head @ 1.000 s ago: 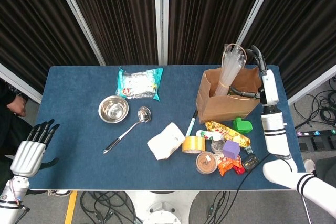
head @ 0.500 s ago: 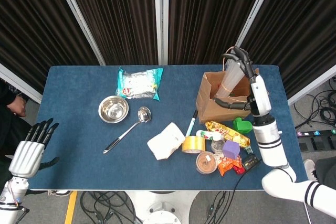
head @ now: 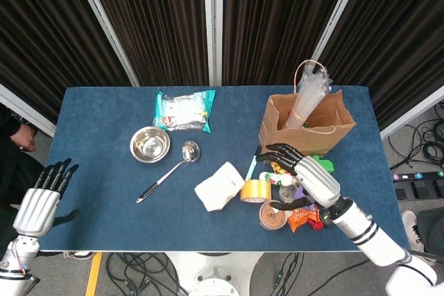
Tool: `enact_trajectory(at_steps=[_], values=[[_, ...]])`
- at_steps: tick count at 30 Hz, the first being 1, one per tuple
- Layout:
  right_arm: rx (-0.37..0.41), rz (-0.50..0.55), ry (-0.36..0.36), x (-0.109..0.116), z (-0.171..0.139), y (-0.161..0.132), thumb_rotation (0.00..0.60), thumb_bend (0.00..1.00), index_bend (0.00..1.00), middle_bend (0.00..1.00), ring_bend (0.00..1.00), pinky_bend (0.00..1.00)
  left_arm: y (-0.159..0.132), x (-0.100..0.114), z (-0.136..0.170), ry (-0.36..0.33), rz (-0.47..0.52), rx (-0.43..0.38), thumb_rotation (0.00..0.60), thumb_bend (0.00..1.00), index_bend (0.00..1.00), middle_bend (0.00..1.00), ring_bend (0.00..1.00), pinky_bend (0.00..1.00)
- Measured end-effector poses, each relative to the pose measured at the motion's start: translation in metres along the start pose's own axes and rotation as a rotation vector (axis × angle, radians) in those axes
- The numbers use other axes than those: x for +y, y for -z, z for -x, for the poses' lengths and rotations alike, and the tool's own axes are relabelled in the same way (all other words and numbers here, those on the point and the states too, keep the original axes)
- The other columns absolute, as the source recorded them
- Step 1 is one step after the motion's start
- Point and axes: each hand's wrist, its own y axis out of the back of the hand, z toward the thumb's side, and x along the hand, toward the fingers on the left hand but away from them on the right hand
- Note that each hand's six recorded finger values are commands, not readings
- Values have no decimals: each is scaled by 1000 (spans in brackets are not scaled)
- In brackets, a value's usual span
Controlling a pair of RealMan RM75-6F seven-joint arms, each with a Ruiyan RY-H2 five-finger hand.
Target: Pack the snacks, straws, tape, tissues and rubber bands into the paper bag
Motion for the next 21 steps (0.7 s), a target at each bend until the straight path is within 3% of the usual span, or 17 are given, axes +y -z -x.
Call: enact_trajectory(at_steps=[4,10,16,21], values=[[-101,-155,-68,-16,-9,18,600,0,193,238,106,119,2,-1,0,4,2,7,600,156,66,51,0,123],[-259,-266,-161,-36,-12,43,600,0,194,238,101,120,7,-1,2,2,5,21,600,156,66,51,0,123],[-354,-304,-219,-56,0,51,600,0,194,239,101,120,11,-3,4,3,12,31,600,156,66,52,0,123],[-387,-283,-250,-79,13,47,600,0,194,239,101,120,15,-3,5,2,18,37,600,156,66,51,0,123]])
